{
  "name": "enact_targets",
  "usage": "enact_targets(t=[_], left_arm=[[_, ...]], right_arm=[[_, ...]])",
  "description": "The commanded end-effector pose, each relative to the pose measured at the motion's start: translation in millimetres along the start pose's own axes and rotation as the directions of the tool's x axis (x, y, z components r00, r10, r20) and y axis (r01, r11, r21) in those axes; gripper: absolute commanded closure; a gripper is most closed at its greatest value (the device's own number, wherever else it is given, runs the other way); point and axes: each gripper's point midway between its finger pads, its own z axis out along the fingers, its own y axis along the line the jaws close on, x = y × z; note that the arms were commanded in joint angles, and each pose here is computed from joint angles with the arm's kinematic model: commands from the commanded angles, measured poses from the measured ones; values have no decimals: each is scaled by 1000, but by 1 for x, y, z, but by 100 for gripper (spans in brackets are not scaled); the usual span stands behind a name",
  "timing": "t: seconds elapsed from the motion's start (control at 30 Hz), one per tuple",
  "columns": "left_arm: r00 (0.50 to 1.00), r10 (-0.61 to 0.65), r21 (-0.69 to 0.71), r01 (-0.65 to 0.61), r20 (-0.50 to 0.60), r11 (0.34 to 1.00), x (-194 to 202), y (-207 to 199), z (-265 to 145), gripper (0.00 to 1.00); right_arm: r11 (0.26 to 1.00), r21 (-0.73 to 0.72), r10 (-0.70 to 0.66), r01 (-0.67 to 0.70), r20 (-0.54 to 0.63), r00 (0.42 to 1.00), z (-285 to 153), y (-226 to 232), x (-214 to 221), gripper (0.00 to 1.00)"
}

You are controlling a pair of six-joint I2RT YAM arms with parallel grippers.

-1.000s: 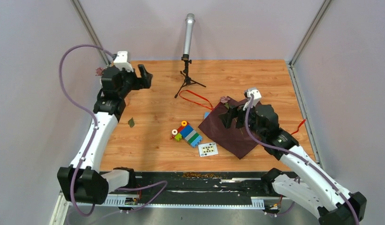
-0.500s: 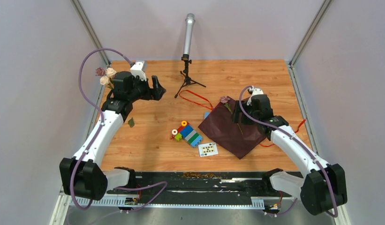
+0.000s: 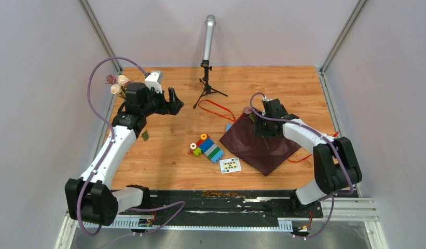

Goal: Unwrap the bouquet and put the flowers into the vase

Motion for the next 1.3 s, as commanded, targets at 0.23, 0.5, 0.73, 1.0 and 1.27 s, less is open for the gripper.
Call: enact_targets(t=[0.23,0.5,0.73,1.0,1.27], left_arm=[[998,46,-1,-46,32,999,-10,-2,-7,4],[999,45,1,-45,24,999,-8,-1,-5,4],[999,41,6,-41,13,999,-5,-1,-3,4],[999,36,19,-36,7,999,-3,-3,-1,4],[1000,20,45,-20,-4,999,2,-5,5,4]], right_arm=[[997,33,-76,75,35,997,18,0,-32,58],[993,56,-108,107,3,994,30,-4,-32,66],[988,85,-129,129,-5,992,36,-9,-34,71],[987,76,-142,142,-14,990,42,-8,-32,79],[982,55,-178,178,-6,984,39,-6,-35,100]])
